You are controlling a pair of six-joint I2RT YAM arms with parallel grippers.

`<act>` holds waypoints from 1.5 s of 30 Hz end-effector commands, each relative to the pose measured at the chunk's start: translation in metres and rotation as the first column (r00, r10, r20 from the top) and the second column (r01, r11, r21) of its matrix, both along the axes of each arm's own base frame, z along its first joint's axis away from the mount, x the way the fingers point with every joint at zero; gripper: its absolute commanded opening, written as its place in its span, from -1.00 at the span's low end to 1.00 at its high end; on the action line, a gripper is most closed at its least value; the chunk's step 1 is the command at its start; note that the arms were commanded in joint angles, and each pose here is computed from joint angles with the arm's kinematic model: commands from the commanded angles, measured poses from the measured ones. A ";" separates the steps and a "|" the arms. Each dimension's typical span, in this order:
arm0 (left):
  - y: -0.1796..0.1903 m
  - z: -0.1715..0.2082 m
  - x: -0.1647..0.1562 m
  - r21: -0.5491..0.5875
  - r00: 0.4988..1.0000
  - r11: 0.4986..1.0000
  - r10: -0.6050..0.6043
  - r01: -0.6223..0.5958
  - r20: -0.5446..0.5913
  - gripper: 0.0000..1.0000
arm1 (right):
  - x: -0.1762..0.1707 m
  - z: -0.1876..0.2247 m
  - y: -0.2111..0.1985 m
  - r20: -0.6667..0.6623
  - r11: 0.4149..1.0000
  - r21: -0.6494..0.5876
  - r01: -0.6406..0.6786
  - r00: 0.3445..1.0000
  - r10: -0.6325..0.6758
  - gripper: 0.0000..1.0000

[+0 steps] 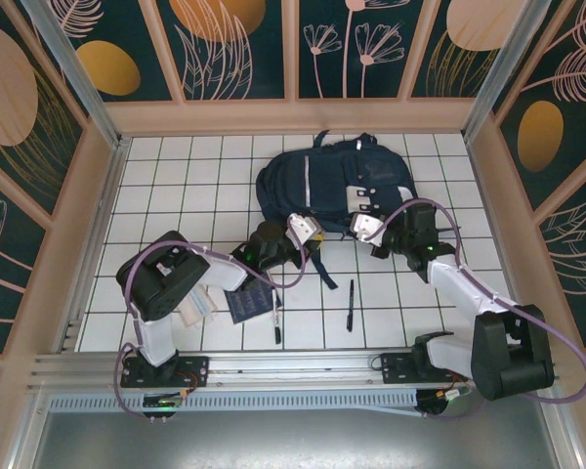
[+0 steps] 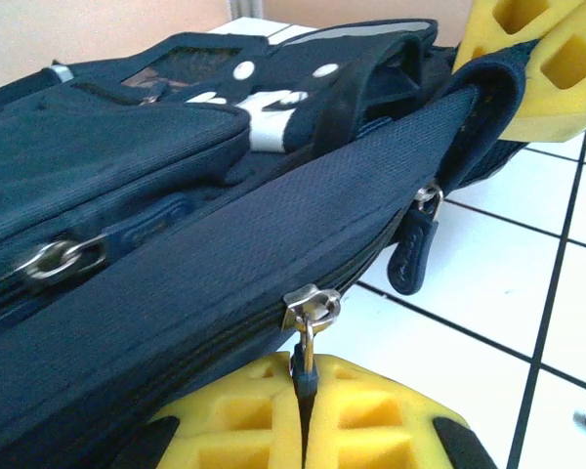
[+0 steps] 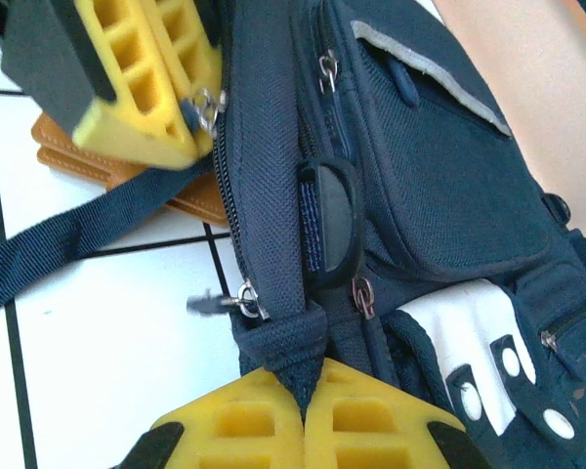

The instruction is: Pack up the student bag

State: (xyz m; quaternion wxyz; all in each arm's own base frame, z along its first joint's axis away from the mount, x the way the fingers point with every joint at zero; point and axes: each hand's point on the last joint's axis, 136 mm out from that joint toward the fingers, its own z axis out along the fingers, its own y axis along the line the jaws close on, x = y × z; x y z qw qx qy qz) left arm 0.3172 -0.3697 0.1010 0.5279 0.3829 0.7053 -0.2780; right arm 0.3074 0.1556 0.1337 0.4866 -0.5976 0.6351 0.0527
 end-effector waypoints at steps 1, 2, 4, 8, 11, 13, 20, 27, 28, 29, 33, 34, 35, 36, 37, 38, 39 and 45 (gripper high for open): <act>0.030 0.011 0.015 0.008 0.995 0.995 0.096 -0.096 0.018 -1.00 | 0.009 -0.010 -0.025 0.029 0.993 -0.087 0.079 0.997 -0.077 -1.00; 0.034 0.012 0.013 0.011 0.995 0.995 0.099 -0.099 0.011 -1.00 | 0.012 -0.013 -0.032 0.039 0.989 -0.104 0.106 0.994 -0.102 -1.00; 0.037 0.012 0.008 0.032 0.996 0.996 0.085 -0.085 0.003 -1.00 | 0.020 -0.017 -0.046 0.072 0.976 -0.136 0.169 0.984 -0.160 -1.00; 0.031 0.014 -0.008 0.071 0.999 0.997 -0.012 0.015 -0.039 -1.00 | 0.026 -0.019 -0.055 0.075 0.969 -0.147 0.200 0.979 -0.191 -1.00; 0.029 0.022 -0.013 0.061 0.998 0.997 -0.042 0.044 -0.038 -1.00 | 0.021 -0.013 -0.046 0.039 0.982 -0.114 0.153 0.988 -0.150 -0.66; 0.025 0.024 -0.015 0.064 0.997 0.996 -0.066 0.068 -0.043 -1.00 | 0.015 -0.003 -0.033 0.021 0.991 -0.080 0.103 0.995 -0.102 -0.31; 0.015 0.026 -0.017 0.055 0.991 0.991 -0.119 0.122 -0.062 -1.00 | -0.004 0.026 0.030 0.038 0.997 0.067 -0.032 0.999 0.029 0.18; 0.011 0.033 -0.019 0.018 0.988 0.990 -0.135 0.137 -0.073 -1.00 | 0.010 0.010 0.057 0.008 0.993 0.113 -0.034 0.999 0.033 0.23; 0.011 0.036 -0.019 0.006 0.989 0.991 -0.131 0.131 -0.070 -1.00 | 0.013 0.008 0.062 0.007 0.993 0.112 -0.035 0.999 0.035 0.24; 0.011 0.039 -0.019 -0.006 0.990 0.992 -0.126 0.126 -0.067 -1.00 | 0.013 0.003 0.069 -0.008 0.993 0.108 -0.053 0.999 0.054 0.26; 0.012 0.046 -0.014 -0.029 0.992 0.995 -0.099 0.098 -0.071 -1.00 | 0.011 -0.022 0.081 -0.053 0.995 0.037 -0.090 0.994 0.092 -0.12; 0.013 0.047 -0.012 -0.029 0.994 0.996 -0.083 0.081 -0.067 -1.00 | 0.013 -0.029 0.079 -0.051 0.997 -0.003 -0.075 0.996 0.075 -0.59; 0.016 0.047 -0.009 -0.024 0.996 0.998 -0.062 0.061 -0.061 -1.00 | 0.016 -0.034 0.075 -0.040 0.998 -0.036 -0.054 0.998 0.053 -0.94; 0.022 0.046 -0.004 -0.012 0.999 1.000 -0.022 0.021 -0.049 -1.00 | 0.019 -0.037 0.067 -0.022 0.997 -0.074 -0.023 1.000 0.022 -1.00; 0.031 0.044 0.002 0.009 0.999 1.000 0.028 -0.027 -0.039 -1.00 | 0.020 -0.036 0.060 -0.003 0.994 -0.105 0.001 1.000 -0.001 -1.00; 0.040 0.042 0.009 0.030 0.997 0.997 0.071 -0.070 -0.025 -1.00 | 0.019 -0.036 0.053 0.005 0.992 -0.129 0.012 1.000 -0.011 -1.00; 0.052 0.038 0.017 0.053 0.992 0.991 0.126 -0.125 -0.015 -1.00 | 0.016 -0.035 0.044 0.003 0.989 -0.147 0.012 1.000 -0.012 -1.00; 0.104 0.023 0.052 0.133 0.952 0.944 0.307 -0.302 -0.017 -1.00 | -0.003 -0.035 0.009 -0.022 0.987 -0.161 -0.009 1.000 0.006 -1.00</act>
